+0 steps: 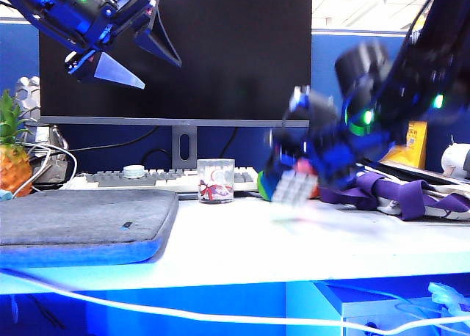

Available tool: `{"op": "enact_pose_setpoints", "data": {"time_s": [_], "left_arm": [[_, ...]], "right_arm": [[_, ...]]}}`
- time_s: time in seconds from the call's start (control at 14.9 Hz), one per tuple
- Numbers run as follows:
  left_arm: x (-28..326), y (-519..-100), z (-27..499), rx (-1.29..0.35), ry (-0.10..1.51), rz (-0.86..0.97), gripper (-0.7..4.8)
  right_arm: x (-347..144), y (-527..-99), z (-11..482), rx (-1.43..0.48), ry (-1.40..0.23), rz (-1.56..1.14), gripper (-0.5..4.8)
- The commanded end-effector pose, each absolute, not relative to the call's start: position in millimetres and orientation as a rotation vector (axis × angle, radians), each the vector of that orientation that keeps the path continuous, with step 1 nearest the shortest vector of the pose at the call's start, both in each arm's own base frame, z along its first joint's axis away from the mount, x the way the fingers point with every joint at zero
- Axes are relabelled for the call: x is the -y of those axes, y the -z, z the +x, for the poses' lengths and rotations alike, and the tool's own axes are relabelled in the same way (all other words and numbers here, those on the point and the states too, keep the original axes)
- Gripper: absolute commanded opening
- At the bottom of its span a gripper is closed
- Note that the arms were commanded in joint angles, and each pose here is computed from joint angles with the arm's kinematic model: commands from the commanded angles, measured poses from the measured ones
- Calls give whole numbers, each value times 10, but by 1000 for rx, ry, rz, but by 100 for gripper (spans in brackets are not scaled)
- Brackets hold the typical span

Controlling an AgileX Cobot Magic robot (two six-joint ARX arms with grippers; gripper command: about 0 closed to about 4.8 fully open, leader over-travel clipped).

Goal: Rotate the Rubik's Cube so that its red face is facing towards you.

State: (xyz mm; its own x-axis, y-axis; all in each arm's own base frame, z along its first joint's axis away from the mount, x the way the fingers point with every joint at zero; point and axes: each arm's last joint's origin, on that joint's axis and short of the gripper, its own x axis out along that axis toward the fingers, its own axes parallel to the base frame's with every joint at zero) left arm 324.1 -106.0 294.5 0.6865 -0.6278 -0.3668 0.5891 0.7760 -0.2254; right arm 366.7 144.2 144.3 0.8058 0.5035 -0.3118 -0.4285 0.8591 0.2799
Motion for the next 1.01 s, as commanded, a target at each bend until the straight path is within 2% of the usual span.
{"op": "enact_pose_setpoints", "data": {"time_s": [0.07, 0.27, 0.54, 0.87, 1.01], "left_arm": [[1063, -2959, 3237, -438, 683, -100, 479], [1097, -2950, 3224, -446, 689, -113, 479], [1092, -2869, 3210, -490, 682, -129, 479], [1082, -2697, 3173, -516, 678, -143, 479], [1084, -2711, 3176, -508, 681, -157, 479]], "right_arm": [[-1471, -1432, 3711, -346, -520, 223, -1], [-1564, -1391, 3924, -332, -510, 222, -1], [-1671, -973, 4085, -411, -476, 242, -1], [-1683, -898, 4067, -548, -503, 273, -1], [-1699, -992, 4090, -506, -540, 301, -1]]}}
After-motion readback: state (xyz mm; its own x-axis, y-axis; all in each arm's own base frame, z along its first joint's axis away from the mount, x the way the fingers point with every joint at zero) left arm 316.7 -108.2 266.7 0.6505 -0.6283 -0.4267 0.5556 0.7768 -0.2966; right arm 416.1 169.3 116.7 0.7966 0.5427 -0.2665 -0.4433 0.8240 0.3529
